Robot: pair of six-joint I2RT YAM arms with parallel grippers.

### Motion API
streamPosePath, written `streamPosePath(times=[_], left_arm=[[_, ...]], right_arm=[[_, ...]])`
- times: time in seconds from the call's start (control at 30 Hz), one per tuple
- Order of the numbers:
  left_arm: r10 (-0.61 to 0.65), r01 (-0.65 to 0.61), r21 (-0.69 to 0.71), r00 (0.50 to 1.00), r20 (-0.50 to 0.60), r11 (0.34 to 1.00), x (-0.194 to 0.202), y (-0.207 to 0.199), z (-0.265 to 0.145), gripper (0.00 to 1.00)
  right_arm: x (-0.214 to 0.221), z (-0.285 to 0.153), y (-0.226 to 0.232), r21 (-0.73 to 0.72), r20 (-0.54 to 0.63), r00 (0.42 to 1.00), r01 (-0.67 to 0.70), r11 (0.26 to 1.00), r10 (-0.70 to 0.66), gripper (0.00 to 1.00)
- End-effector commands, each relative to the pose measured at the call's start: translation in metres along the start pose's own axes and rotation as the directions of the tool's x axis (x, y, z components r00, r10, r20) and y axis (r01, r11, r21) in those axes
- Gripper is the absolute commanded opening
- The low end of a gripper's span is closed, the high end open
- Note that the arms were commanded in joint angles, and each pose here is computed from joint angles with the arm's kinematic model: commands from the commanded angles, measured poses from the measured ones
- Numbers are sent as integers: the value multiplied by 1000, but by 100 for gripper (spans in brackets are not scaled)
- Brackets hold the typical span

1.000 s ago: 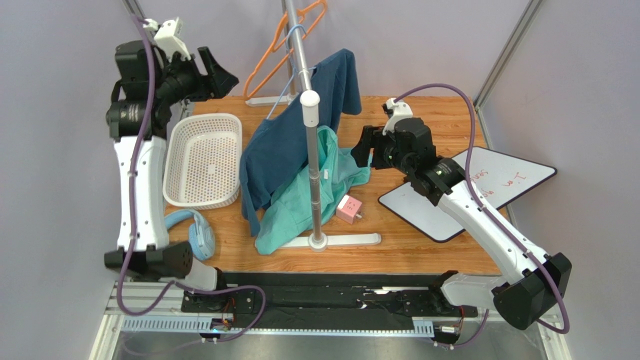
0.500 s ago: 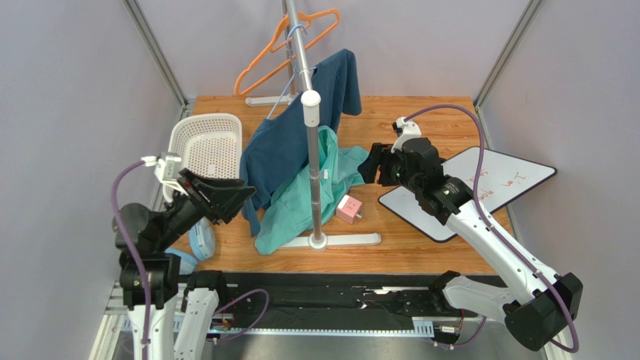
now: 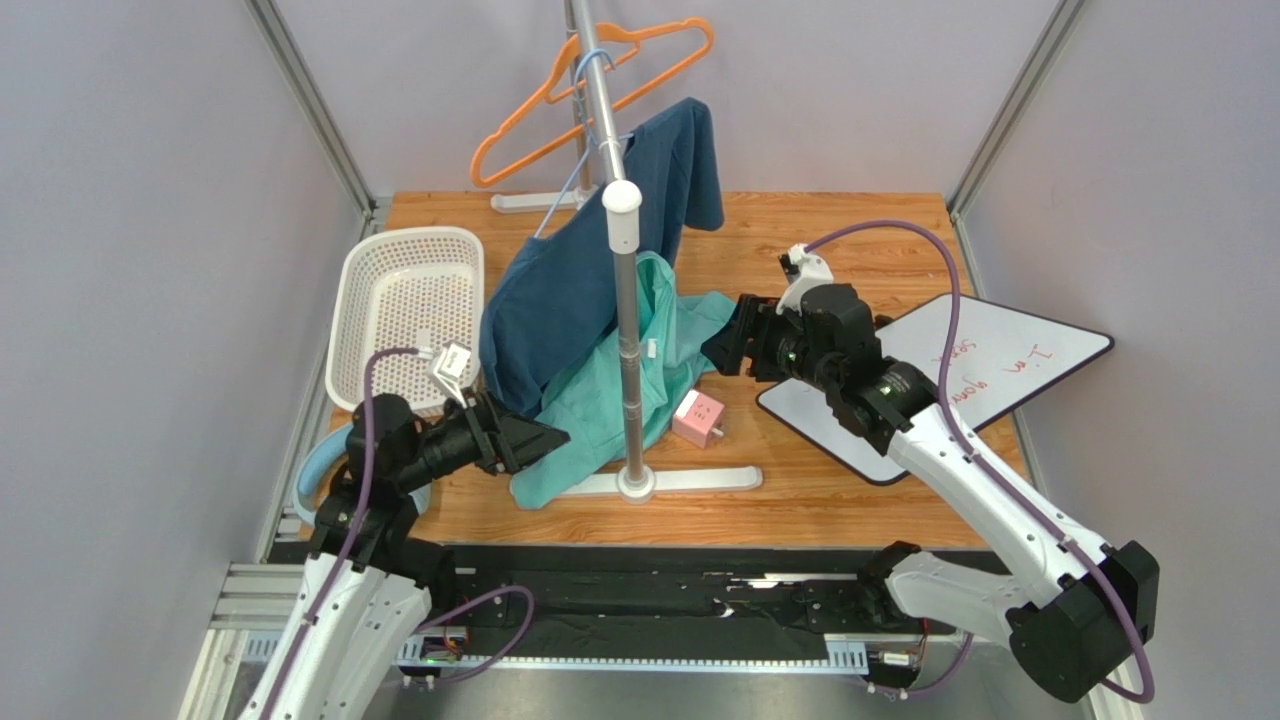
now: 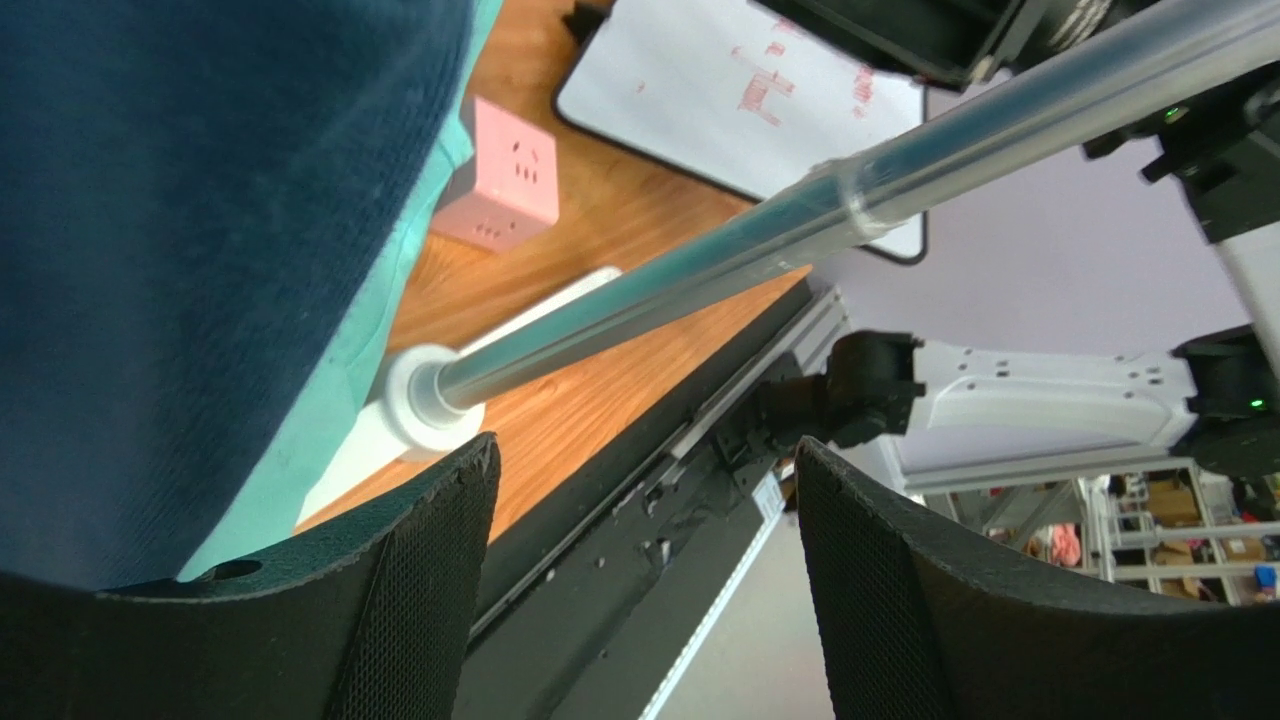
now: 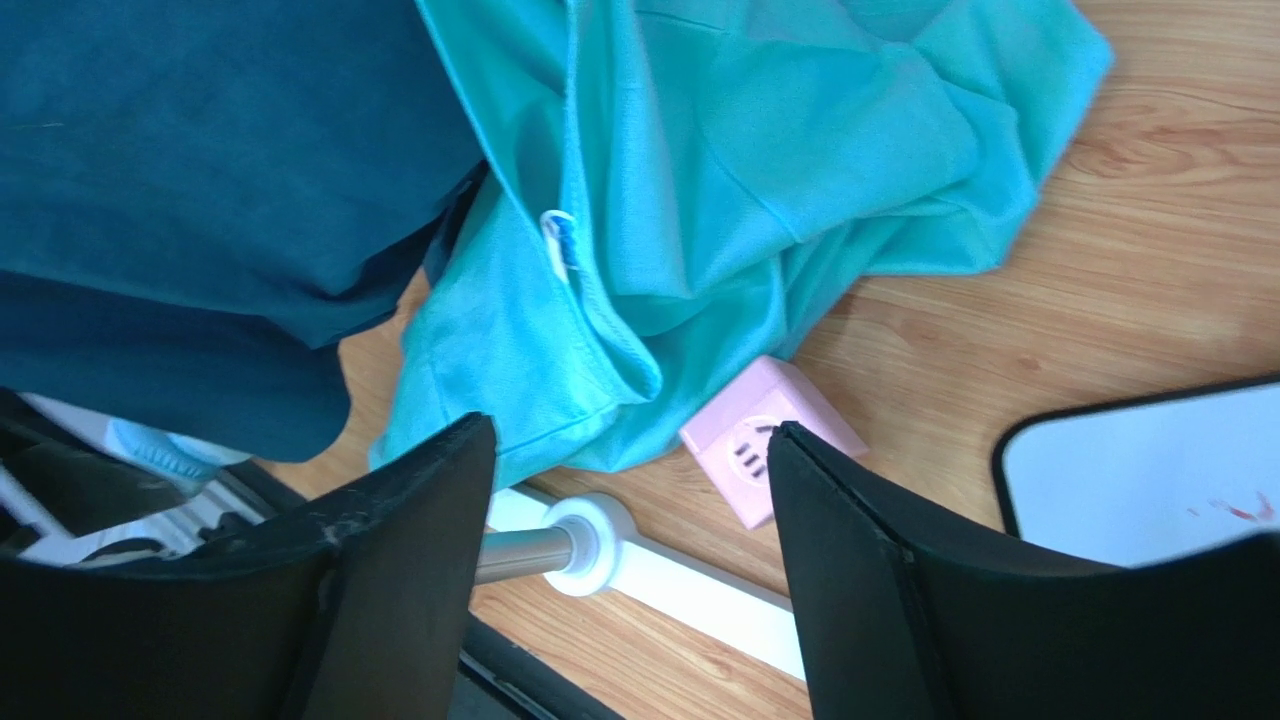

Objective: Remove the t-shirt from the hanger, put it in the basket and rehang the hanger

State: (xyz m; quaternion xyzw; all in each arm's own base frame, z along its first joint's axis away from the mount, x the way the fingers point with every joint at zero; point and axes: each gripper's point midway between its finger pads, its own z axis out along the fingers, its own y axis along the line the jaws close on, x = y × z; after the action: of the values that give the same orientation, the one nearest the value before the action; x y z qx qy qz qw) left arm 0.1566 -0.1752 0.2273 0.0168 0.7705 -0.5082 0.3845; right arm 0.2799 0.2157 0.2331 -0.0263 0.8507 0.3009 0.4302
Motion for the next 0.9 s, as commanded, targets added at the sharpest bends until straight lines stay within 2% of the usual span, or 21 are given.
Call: streamPosePath(times=[0.0,0.13,0.3,0.47,0.67,0.8,0.87], left_arm=[[22,-19,-49,998,52,999,-6,13,16,75],[-20,23,-39,997,81,999,-1,21,20,75],[-39,43,-58,997,67,997,4,28,21,75],[-48,49,-36,998,44,998,7,23,22,75],[-49,49,-26,998,34,998,7,18,18,76],[-56,56,-4,998,34,998,6,13,20,79],[-56,55,39,998,26,998,3,4,21,81]], right_arm=[[7,17,20,-134,-22,1000,-18,991,16,77],[32,48,20,-200,-97,995,2,980,-22,85],[48,84,28,-258,-123,991,16,966,-49,85],[66,121,26,-198,-120,989,61,978,-86,84],[57,144,20,-124,-69,987,136,983,-145,83],[69,158,34,-192,-104,982,133,972,-155,78],[69,162,49,-232,-100,981,138,963,-165,62]])
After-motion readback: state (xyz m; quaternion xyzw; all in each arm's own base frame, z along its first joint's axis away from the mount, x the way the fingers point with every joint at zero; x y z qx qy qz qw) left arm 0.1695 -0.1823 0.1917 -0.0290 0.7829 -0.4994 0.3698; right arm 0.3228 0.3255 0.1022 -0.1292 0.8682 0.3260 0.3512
